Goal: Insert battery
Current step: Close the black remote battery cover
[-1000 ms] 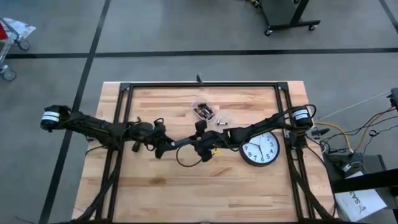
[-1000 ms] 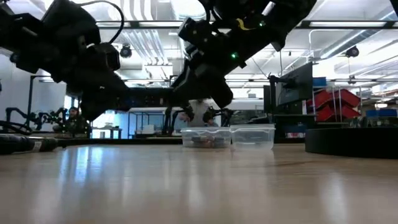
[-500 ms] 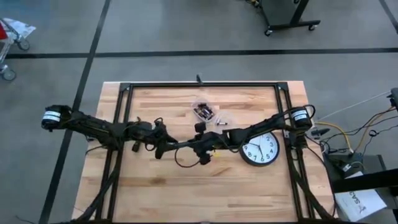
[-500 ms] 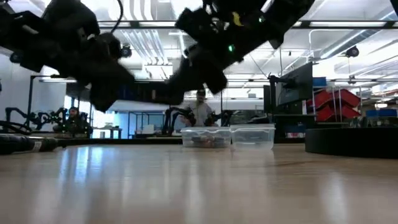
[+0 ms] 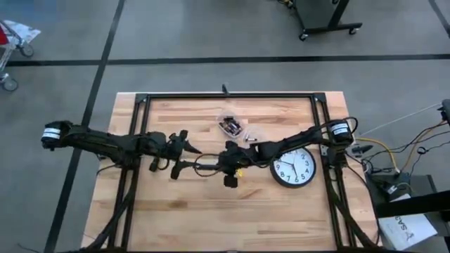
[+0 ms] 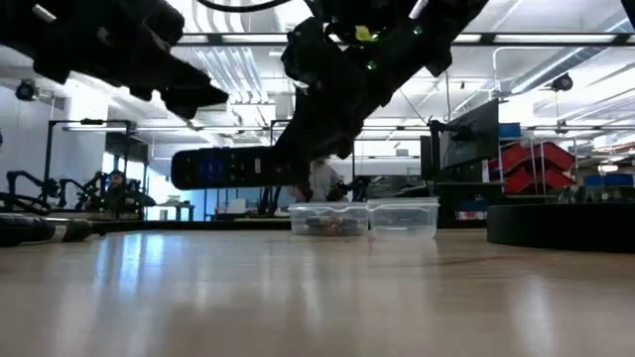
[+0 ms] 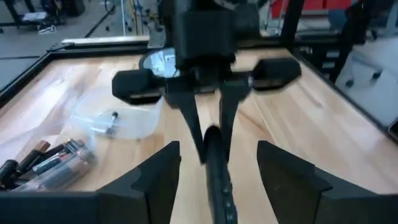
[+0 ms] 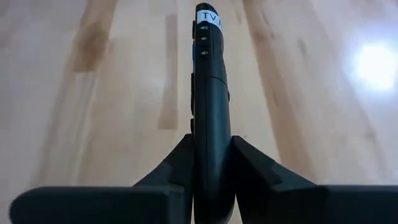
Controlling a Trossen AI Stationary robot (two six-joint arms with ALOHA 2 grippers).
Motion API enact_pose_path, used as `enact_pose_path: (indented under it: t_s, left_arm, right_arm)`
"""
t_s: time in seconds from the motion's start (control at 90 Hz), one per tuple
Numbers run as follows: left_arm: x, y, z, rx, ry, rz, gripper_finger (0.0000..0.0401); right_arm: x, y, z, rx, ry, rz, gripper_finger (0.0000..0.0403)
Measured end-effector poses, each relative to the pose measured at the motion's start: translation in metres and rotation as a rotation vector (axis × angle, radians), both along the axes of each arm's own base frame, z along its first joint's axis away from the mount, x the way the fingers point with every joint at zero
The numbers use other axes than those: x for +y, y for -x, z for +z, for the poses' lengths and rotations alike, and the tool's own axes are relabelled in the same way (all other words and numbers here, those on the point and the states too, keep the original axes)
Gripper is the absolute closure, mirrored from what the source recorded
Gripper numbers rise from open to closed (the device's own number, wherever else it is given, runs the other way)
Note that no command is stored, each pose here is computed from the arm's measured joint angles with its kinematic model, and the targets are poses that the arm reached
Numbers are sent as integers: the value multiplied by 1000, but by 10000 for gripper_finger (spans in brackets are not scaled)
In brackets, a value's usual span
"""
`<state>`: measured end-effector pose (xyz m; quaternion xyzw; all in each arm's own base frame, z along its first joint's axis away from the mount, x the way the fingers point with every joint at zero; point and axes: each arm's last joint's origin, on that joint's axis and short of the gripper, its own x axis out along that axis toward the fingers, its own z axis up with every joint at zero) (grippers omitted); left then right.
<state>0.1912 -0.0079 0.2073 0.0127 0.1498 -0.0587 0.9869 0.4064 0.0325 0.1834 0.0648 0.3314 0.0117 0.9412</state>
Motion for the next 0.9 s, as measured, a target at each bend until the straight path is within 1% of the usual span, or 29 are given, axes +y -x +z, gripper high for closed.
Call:
enact_pose_path:
  t_s: [0.167, 0.3, 0.378, 0.489, 0.578, 0.7, 0.811, 0.9]
  left_arm:
    - [-1, 1, -14, 83, -17, -12, 226]
    - [-1, 0, -33, 170, -8, -14, 227]
    - [-1, -5, -41, 192, -8, -15, 222]
    - [-1, -14, -50, 190, -7, -15, 211]
    - [-2, -22, -60, 199, 3, -12, 203]
    - [-2, -31, -78, 239, 26, 0, 199]
    - [-2, -36, -90, 264, 48, 7, 208]
    - [-3, -39, -97, 280, 74, 3, 227]
  right_arm:
    - [-9, -1, 1, 24, -147, -6, 346]
    - [-20, 1, -3, 67, -205, -43, 346]
    - [-24, 2, -3, 78, -250, -46, 346]
    - [-26, 2, -3, 78, -250, -20, 346]
    - [-26, 3, -4, 80, -211, 13, 346]
    - [-26, 1, -15, 104, -204, 15, 346]
    - [-25, -2, -32, 140, -208, 10, 346]
    - [-25, -5, -42, 156, -225, -5, 346]
